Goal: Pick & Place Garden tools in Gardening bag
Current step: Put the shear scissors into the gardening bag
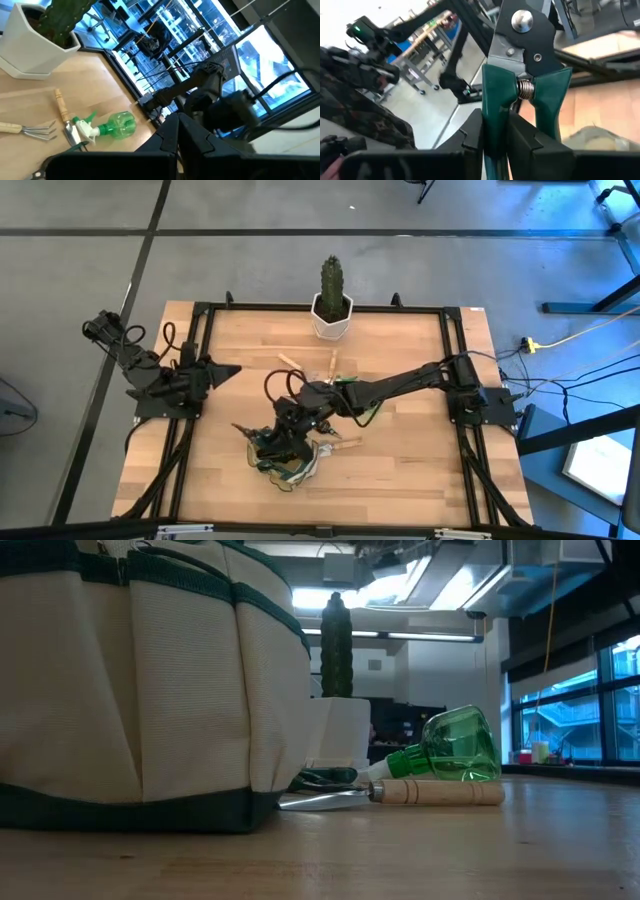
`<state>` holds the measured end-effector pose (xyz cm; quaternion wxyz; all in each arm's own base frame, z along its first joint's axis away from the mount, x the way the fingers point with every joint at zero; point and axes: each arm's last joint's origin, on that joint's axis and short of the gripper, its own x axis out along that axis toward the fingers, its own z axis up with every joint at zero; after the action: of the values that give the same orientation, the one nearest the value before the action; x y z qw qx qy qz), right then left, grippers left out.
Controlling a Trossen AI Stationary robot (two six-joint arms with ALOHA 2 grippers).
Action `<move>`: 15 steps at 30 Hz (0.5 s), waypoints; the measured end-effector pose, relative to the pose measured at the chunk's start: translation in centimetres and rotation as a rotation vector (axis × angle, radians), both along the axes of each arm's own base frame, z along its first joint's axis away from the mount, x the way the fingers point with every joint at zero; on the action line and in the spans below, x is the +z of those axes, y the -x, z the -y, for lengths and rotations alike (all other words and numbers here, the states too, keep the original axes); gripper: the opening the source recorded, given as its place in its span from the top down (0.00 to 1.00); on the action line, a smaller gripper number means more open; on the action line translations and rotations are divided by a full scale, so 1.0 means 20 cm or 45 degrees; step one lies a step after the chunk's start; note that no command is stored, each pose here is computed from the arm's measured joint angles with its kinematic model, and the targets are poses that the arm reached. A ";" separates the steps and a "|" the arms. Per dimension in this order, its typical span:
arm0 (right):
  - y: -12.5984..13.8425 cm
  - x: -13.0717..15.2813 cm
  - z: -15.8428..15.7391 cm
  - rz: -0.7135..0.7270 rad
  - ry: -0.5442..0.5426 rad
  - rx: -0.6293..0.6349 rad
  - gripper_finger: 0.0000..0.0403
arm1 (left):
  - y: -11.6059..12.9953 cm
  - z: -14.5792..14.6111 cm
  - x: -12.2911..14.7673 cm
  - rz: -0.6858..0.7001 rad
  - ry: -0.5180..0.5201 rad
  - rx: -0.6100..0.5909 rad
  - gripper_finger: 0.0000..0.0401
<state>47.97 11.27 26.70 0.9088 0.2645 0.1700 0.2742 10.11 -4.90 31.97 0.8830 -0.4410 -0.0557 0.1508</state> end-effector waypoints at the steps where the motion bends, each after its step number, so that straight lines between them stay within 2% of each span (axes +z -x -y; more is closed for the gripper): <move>1: 0.00 0.00 -0.01 -0.007 0.007 0.003 0.87 | 0.00 0.00 0.00 0.004 0.000 0.001 1.00; 8: 0.01 -0.04 -0.02 -0.054 0.053 -0.007 0.87 | -0.02 0.01 0.02 0.036 0.009 -0.001 1.00; 12: 0.01 -0.11 -0.04 -0.149 0.090 -0.019 0.87 | -0.02 0.02 0.03 0.060 0.011 -0.001 0.99; 15: 0.01 -0.13 -0.07 -0.146 0.122 -0.045 0.87 | -0.03 0.02 0.04 0.075 -0.002 -0.002 0.99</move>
<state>47.87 12.63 24.08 0.9139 0.2389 0.2299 0.2341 10.63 -5.32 32.81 0.8815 -0.4445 -0.0816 0.1368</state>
